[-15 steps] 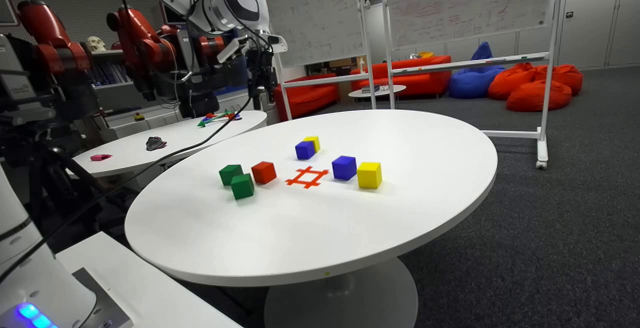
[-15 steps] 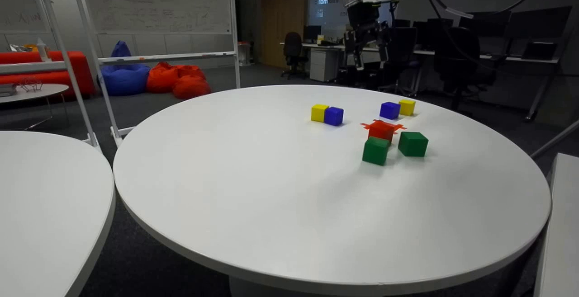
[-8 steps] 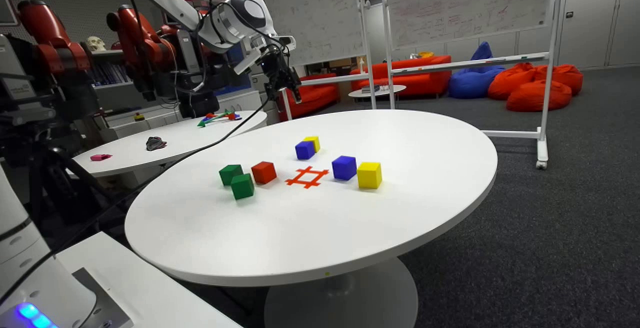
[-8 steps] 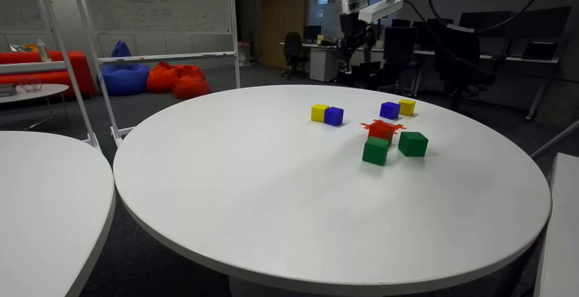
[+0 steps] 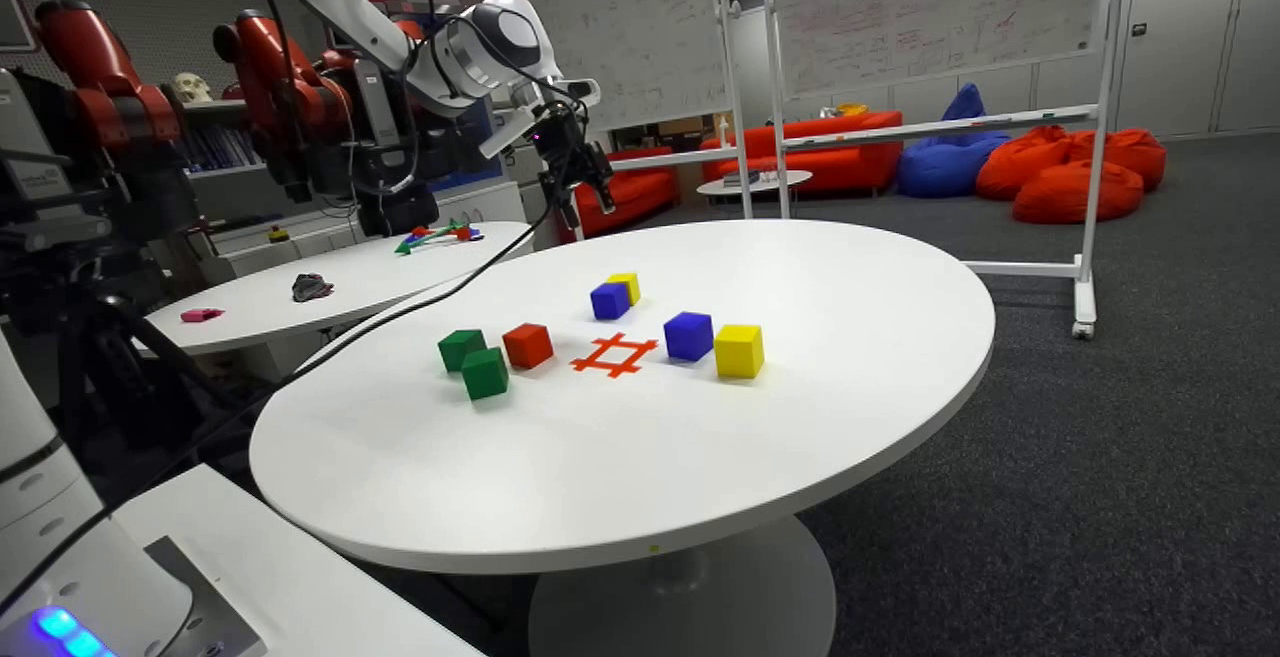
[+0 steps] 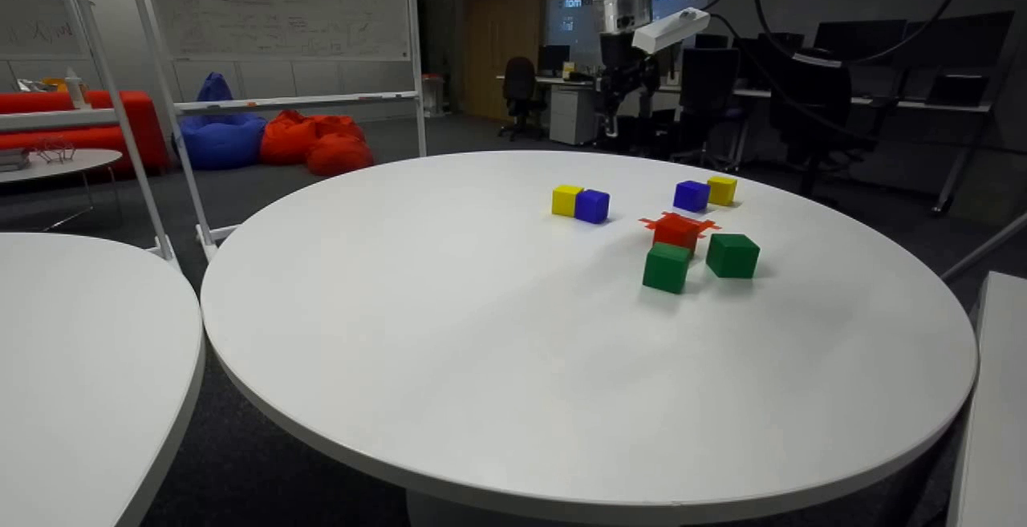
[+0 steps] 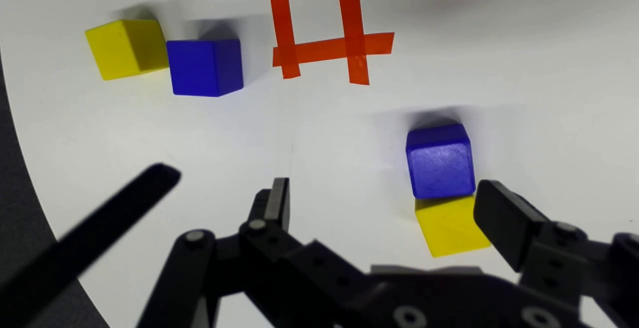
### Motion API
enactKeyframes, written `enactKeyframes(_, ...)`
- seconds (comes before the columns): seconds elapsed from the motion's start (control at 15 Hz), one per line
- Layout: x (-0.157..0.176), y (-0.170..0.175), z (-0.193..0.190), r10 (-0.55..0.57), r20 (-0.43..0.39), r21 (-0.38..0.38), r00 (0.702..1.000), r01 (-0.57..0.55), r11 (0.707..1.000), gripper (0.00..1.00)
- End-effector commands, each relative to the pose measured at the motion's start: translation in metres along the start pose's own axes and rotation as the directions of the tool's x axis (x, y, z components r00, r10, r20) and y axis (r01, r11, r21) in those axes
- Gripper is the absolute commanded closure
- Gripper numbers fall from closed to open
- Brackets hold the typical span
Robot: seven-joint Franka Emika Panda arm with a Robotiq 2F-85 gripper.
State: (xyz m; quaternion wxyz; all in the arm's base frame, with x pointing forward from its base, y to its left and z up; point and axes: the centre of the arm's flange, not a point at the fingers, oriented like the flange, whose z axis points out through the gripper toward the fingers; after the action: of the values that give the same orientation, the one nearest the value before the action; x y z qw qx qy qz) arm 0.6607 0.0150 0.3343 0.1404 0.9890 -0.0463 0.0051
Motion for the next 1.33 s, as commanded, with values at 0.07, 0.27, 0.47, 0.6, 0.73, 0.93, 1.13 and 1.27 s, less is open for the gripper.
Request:
enactKeyframes(0.07, 0.000, 0.000, 0.000, 0.000, 0.000, 0.000, 1.000, 0.000, 1.000, 0.00)
enactKeyframes(0.27, 0.001, -0.002, 0.001, 0.004, -0.011, 0.001, 1.000, -0.004, 1.000, 0.00)
enactKeyframes(0.47, 0.010, -0.004, 0.006, 0.000, -0.074, -0.029, 0.997, -0.002, 1.000, 0.00)
enactKeyframes(0.6, 0.016, -0.007, 0.010, -0.011, -0.113, -0.042, 0.994, 0.006, 0.999, 0.00)
enactKeyframes(0.73, 0.022, -0.009, 0.016, -0.019, -0.128, -0.045, 0.992, 0.013, 0.999, 0.00)
enactKeyframes(0.93, 0.030, -0.009, 0.032, -0.022, -0.100, -0.038, 0.995, 0.018, 0.999, 0.00)
enactKeyframes(1.13, 0.032, -0.009, 0.039, -0.030, -0.087, -0.043, 0.996, 0.026, 0.999, 0.00)
enactKeyframes(1.27, 0.030, -0.010, 0.040, -0.036, -0.077, -0.051, 0.996, 0.032, 0.998, 0.00)
